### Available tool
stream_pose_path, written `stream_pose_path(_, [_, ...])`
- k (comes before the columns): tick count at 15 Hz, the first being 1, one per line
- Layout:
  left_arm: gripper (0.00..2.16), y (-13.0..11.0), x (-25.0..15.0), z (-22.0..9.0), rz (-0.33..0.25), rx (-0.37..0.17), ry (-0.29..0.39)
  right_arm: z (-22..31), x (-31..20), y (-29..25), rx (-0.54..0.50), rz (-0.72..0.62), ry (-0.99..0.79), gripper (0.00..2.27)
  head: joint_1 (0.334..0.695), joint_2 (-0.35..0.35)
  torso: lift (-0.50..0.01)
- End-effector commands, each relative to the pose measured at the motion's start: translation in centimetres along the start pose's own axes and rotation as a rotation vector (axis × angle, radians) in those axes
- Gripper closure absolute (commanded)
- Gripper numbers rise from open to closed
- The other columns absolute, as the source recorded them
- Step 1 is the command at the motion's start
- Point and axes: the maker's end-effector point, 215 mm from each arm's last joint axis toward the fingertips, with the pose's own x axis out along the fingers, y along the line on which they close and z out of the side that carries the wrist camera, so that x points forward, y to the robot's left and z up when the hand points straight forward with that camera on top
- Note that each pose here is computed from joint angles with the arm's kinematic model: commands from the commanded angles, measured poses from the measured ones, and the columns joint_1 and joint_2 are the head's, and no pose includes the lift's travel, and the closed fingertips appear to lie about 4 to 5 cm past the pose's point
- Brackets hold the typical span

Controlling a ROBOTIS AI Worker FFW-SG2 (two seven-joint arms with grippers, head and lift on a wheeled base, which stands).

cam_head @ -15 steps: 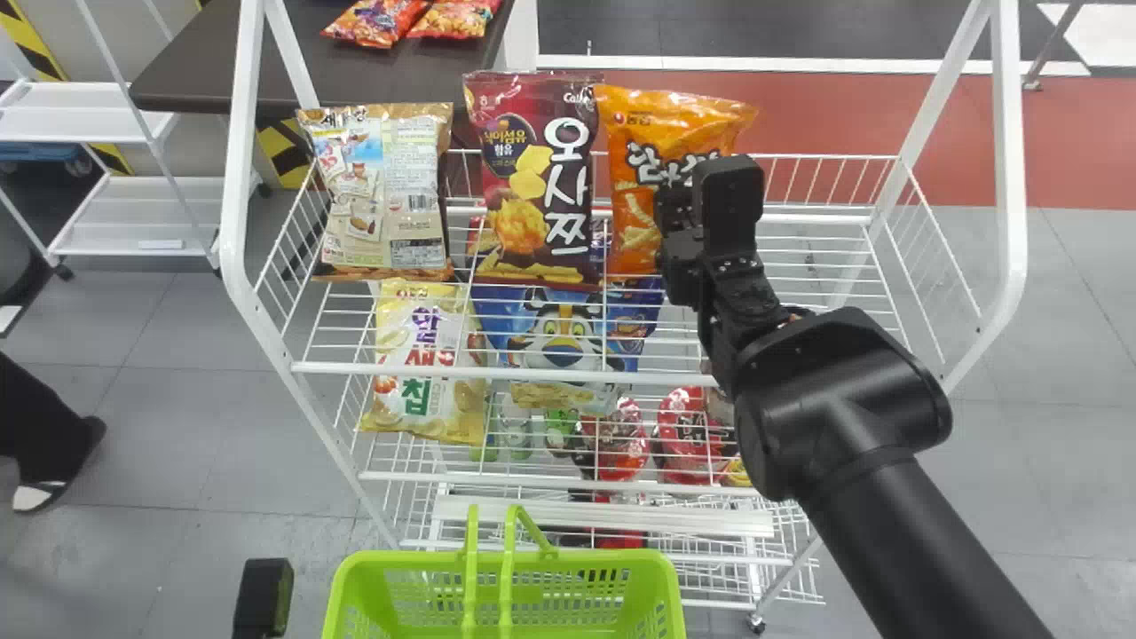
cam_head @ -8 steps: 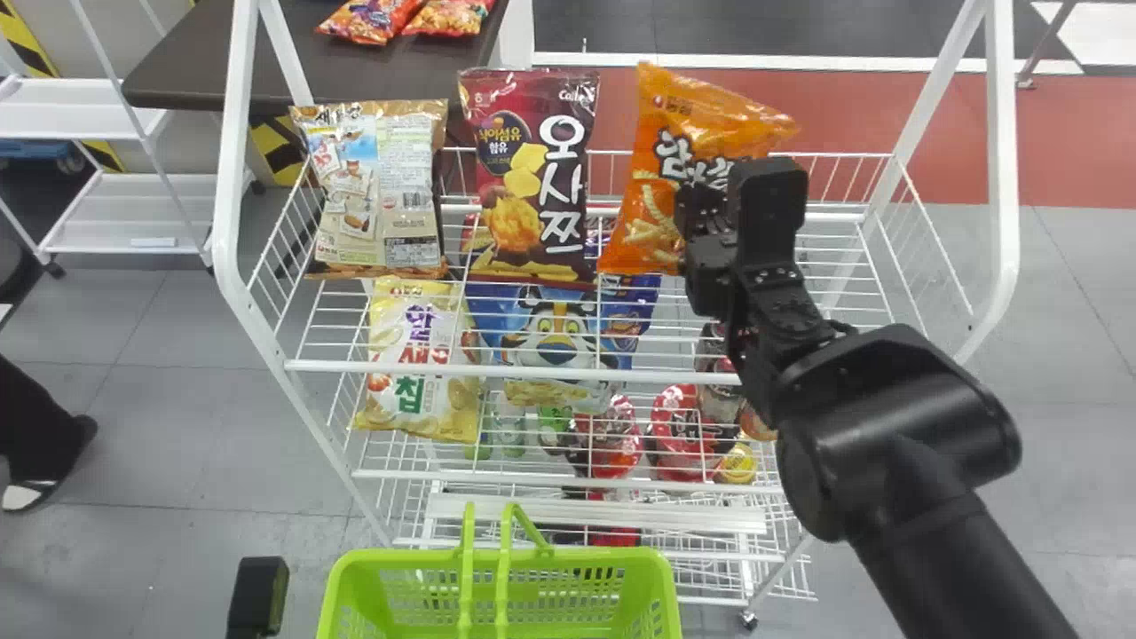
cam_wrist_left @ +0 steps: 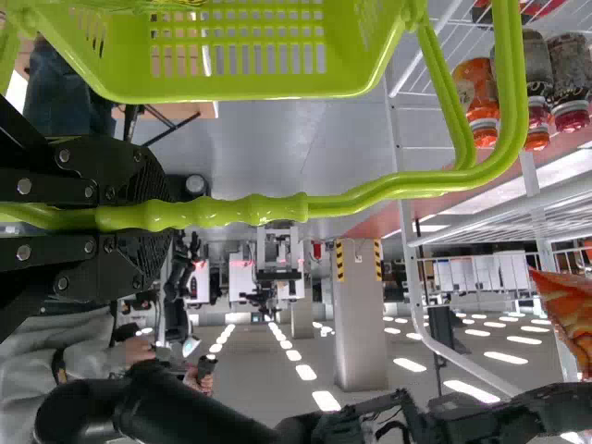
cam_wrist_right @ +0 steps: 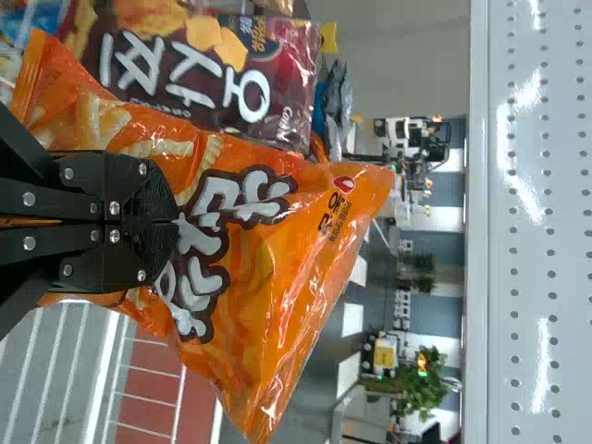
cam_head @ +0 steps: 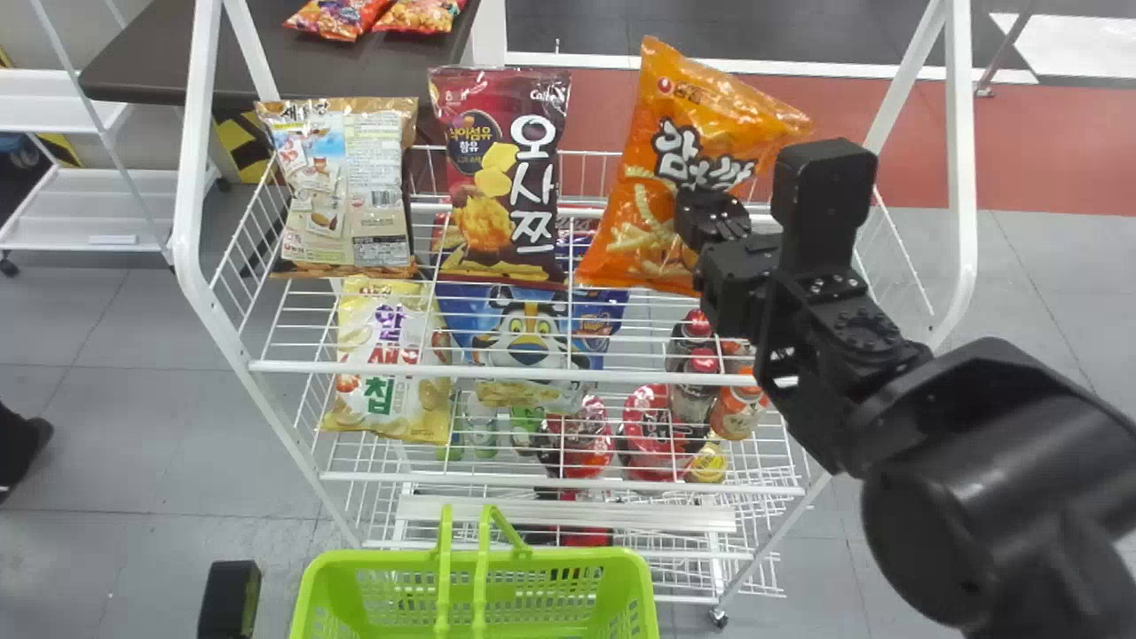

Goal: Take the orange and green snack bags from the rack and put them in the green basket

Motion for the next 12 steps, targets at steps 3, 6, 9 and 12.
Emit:
stream_pose_path(3, [2.15, 0.0, 0.2, 0.0, -0.003, 0.0, -0.001, -3.7, -5.6, 0.7, -0.039, 0.046, 0.176, 1.85, 0.695, -0.047, 0.0])
stream_pose_path(6, [2.15, 0.1, 0.3, 0.2, 0.001, 0.003, -0.003, -6.2, -9.0, 0.7, -0.05, 0.073, 0.274, 1.85, 0.695, -0.062, 0.0])
stream_pose_path(9, [2.15, 0.2, 0.4, 0.3, 0.004, 0.003, -0.002, -9.7, -12.3, 1.4, -0.055, 0.107, 0.401, 1.85, 0.695, -0.087, 0.0])
stream_pose_path(12, [2.15, 0.2, 0.5, 0.3, 0.004, 0.003, 0.0, -13.2, -14.8, 3.9, -0.036, 0.178, 0.503, 1.86, 0.695, -0.097, 0.0])
